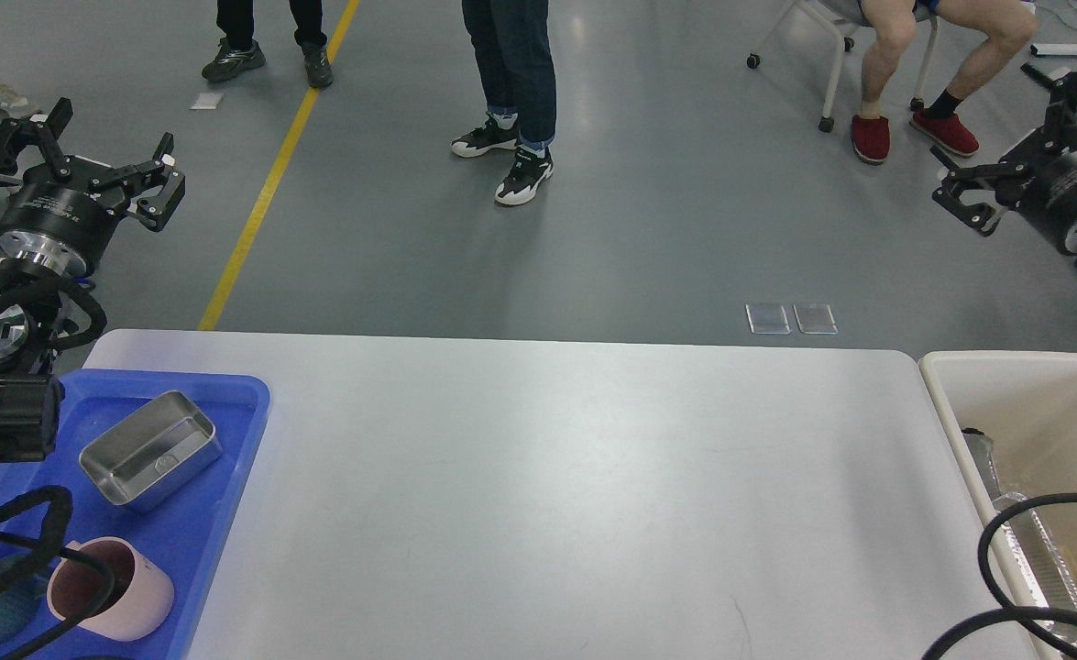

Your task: Tidy desktop

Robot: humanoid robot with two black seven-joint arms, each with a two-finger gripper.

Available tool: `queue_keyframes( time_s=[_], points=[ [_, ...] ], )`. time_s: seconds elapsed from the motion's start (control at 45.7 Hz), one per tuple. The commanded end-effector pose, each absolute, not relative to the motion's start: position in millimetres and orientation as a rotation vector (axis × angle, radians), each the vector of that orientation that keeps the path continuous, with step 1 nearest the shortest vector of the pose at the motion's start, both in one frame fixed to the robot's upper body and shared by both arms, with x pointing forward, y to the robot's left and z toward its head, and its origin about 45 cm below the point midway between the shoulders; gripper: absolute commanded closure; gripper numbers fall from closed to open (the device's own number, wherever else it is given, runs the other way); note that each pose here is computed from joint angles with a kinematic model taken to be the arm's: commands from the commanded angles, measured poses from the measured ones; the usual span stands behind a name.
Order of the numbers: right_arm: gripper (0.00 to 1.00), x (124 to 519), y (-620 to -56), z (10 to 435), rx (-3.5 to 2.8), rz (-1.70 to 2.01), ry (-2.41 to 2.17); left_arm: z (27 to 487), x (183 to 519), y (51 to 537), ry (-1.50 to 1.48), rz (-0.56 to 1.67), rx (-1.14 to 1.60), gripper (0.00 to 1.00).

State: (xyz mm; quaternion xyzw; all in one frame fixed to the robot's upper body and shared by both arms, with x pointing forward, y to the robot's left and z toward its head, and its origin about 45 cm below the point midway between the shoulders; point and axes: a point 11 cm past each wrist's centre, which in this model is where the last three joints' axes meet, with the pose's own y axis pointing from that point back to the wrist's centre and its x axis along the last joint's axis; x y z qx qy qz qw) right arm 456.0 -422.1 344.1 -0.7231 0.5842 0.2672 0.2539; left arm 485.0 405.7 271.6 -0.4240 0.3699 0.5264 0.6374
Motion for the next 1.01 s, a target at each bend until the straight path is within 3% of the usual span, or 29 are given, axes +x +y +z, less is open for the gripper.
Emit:
queue_keyframes(
  time_s=[0.0, 0.175, 0.328, 0.657, 0.985],
  points=[
    [0.00, 452.9, -399.9, 309.3, -1.826, 0.880, 1.416, 261.9, 483.3, 402.7, 0.858, 1.216, -0.987, 0.03],
    [0.00, 451.4, -357.3, 275.8, -1.650, 0.976, 1.199, 239.6, 480.0, 385.4, 0.913, 1.209, -0.983, 0.03],
    [0.00, 451.9, -317.6, 253.9, -1.522, 0.993, 1.072, 222.2, 484.3, 339.9, 0.986, 1.152, -0.992, 0.03],
    [0.00, 449.7, -286.0, 196.6, -1.308, 1.019, 1.120, 206.6, 484.2, 266.2, 0.977, 1.076, -1.022, 0.03],
    [0.00, 446.1, -245.6, 176.0, -1.380, 1.122, 1.126, 145.8, 451.4, 215.3, 1.101, 1.065, -0.860, 0.03]
  ],
)
